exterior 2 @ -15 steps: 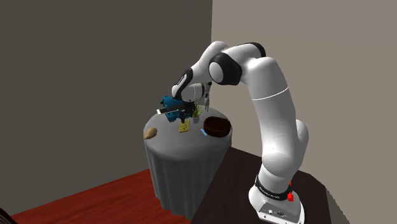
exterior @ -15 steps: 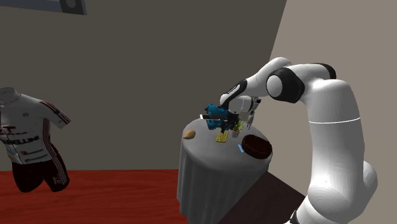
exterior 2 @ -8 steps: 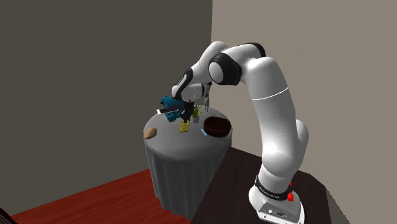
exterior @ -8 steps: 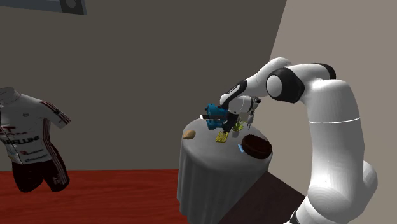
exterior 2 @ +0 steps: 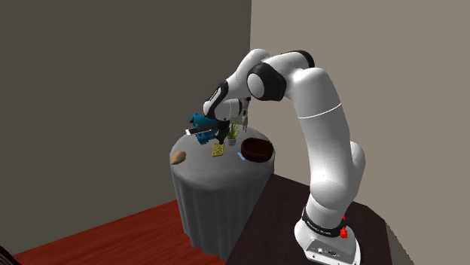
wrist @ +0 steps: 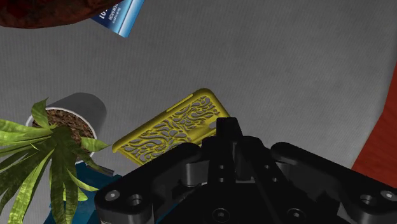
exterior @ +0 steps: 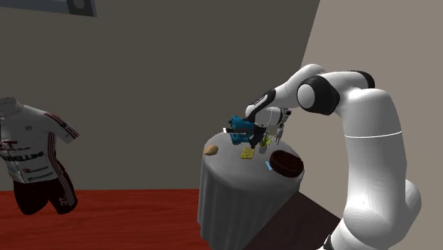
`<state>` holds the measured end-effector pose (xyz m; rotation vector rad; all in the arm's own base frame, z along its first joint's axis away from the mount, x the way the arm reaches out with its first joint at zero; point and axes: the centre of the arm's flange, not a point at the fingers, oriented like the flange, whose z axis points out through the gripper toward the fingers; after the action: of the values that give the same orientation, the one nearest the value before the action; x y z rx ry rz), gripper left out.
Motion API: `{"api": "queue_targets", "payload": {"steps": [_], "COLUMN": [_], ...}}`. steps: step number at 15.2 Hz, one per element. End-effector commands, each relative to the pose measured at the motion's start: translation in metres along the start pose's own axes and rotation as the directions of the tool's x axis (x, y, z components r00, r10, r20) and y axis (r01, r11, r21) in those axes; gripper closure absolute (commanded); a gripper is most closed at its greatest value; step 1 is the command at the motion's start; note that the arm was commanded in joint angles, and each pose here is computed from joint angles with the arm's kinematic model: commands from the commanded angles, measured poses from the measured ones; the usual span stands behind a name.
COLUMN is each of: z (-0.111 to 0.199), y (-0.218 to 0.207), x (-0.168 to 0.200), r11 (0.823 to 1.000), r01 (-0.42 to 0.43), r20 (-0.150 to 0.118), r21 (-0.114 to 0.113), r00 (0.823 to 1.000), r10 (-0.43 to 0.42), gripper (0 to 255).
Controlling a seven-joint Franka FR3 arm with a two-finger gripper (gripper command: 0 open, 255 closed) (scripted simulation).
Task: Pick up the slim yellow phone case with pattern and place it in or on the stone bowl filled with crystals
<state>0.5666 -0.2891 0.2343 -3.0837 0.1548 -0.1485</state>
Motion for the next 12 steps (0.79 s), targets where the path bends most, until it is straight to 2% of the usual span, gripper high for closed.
{"api": "queue_targets", "payload": {"steps": [1,2,3,4,5,6,7,8,12], "z": [0.0,0.008,0.017,0.026,0.037,0.048,0.061,0.07,0.09], "y": [0.0,0.017,0.033,0.048,0.061,0.072,0.082,0.087,0.084], "x": [0.0,-0.002,-0.007,-0.013,-0.021,-0.031,-0.041,-0.05,-0.043], "r11": [1.0,0.988,0.953,0.895,0.816,0.718,0.603,0.507,0.507], "r01": [0.0,-0.146,-0.286,-0.418,-0.537,-0.642,-0.729,-0.781,-0.781], "r20": [0.0,-0.032,-0.056,-0.072,-0.08,-0.079,-0.069,-0.055,-0.055], "r21": [0.0,0.049,0.101,0.157,0.214,0.27,0.325,0.364,0.365], "r00": [1.0,0.989,0.955,0.899,0.823,0.728,0.618,0.526,0.526], "r10": [0.0,0.147,0.293,0.432,0.563,0.681,0.783,0.849,0.849], "gripper": [0,0,0,0,0,0,0,0,0]}}
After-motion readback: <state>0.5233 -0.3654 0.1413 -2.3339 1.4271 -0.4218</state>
